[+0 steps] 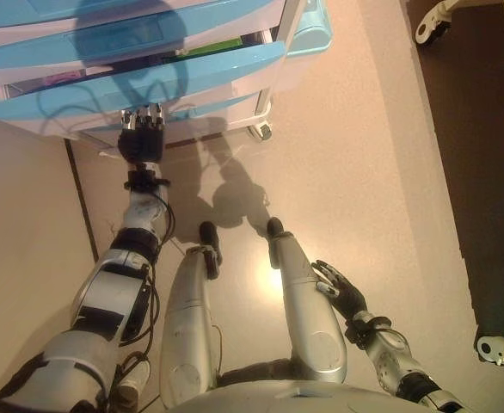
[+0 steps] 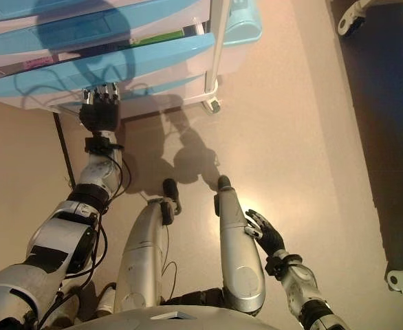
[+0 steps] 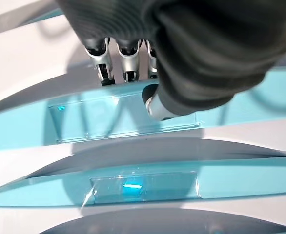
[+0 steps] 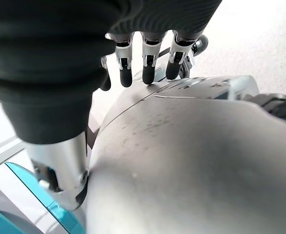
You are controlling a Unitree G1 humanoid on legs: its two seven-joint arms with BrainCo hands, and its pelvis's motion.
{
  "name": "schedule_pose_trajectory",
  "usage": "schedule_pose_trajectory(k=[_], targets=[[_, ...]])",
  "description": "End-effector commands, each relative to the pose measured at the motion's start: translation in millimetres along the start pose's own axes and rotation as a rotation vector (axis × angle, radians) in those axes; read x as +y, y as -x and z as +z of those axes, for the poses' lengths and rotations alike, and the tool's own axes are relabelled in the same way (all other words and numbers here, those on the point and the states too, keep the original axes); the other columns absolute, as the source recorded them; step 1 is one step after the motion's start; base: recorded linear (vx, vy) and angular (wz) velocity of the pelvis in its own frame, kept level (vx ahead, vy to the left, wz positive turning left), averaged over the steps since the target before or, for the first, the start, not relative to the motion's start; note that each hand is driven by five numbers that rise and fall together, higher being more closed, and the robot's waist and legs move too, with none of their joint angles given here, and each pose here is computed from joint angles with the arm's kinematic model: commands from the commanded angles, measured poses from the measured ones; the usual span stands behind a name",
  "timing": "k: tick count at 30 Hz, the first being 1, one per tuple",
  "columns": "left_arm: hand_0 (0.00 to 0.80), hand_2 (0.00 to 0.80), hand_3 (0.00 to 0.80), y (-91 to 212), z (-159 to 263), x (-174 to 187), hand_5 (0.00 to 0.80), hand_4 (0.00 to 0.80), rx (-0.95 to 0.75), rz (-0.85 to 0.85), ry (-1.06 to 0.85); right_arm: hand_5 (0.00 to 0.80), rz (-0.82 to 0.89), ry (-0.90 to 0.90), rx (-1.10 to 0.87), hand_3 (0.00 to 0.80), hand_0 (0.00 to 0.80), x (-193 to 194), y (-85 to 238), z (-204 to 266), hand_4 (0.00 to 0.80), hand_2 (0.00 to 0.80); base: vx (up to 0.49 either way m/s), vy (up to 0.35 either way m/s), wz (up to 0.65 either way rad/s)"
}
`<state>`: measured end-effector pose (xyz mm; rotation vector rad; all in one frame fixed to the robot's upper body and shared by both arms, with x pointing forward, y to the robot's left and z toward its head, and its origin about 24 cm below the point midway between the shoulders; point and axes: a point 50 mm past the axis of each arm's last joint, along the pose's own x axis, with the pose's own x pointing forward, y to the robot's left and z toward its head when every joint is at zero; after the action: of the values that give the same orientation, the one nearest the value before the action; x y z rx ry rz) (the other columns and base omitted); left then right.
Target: Open the drawer and pick up the medicine
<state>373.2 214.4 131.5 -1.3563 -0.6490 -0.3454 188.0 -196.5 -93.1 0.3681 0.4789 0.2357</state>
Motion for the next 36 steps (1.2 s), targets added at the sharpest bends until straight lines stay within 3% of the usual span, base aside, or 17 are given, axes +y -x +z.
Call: schedule_pose_trajectory(k=[1,10,23,36], targets=[[0.8,0.8,0.8,-42,-1,-66,0.8,0.8,0.044,-0.472,-0.028,0.0,-0.002,0.022,0.03,0.0,0.0,-2,11,-9,0.0,0.0,-0.022,-0.031,0.04],[0.8,0.8,0.8,-1,0,-34,0.8,0.8,0.075,-0.389,0.011,0.0,0.01,0.047,0.006,0.0,0.0,7,7,-4,0.0,0.0,-0.063,-0.046,0.08],[0.8,0.8,0.8,127,3,32,0.8,0.8,0.173,-0.068,-0.03,0.0,0.026,0.054,-0.009,0.0,0.0,15,7,0,0.0,0.0,-0.013,-0.054,0.13],[0.8,0.8,0.8,238,16,53,0.8,0.8,0.3,0.292,-0.021,0.0,0.001,0.058,0.018,0.0,0.0,6,22,-7,0.0,0.0,-0.002,-0.017,0.09]])
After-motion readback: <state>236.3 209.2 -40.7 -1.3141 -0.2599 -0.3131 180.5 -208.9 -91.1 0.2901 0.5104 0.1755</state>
